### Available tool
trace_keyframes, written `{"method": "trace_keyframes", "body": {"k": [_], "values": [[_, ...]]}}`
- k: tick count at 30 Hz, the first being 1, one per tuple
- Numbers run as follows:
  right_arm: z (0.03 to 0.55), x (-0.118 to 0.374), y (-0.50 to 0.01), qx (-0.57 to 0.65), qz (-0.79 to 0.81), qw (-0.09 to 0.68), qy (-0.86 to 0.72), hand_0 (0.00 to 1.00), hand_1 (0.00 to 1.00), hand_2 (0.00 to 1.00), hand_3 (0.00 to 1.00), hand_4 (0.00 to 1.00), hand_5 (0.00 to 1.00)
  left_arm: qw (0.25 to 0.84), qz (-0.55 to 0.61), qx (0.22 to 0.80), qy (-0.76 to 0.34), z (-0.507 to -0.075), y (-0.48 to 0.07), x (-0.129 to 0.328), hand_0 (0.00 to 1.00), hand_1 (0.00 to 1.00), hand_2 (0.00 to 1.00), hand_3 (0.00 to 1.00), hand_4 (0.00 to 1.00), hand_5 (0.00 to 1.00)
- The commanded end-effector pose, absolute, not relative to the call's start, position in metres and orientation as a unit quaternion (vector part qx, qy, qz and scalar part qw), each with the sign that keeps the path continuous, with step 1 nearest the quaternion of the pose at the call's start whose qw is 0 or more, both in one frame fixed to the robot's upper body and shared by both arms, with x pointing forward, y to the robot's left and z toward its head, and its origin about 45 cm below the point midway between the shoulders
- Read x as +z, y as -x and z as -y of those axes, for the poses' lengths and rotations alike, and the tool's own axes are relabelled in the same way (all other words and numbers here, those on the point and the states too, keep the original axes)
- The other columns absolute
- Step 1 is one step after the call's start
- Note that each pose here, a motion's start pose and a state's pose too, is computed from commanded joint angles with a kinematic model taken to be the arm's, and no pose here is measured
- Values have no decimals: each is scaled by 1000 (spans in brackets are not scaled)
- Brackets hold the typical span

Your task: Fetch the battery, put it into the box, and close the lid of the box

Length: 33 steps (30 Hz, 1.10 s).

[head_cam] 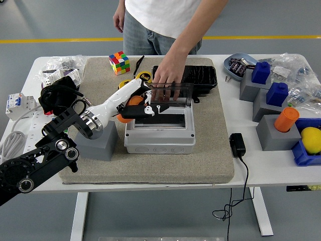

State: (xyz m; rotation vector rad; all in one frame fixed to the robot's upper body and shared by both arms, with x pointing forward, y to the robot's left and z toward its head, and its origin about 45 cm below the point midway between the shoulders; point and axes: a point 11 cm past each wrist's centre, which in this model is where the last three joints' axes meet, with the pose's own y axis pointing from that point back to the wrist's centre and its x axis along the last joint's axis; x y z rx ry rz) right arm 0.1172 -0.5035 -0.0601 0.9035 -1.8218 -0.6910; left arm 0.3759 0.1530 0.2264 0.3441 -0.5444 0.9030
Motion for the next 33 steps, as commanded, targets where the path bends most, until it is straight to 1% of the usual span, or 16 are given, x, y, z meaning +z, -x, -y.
{"method": "trace_keyframes", "body": {"k": [1,9,23,33], "values": [[504,-60,-117,-283,745,477,-370,873,860,810,826,998,998,852,256,426,-164,-149,-376,223,29,2,2,14,818,551],[503,-60,-119,-281,745,478,-372,874,860,810,826,998,998,857,230,431,-164,-136,-384,206,28,2,2,14,815,556],[504,-59,-120,-279,745,478,-372,874,860,810,826,998,998,863,225,421,-162,-116,-392,202,29,2,2,15,809,564],[503,-58,-126,-276,746,476,-376,874,860,810,826,998,998,875,232,397,-153,-93,-391,204,33,2,2,15,805,552]]}}
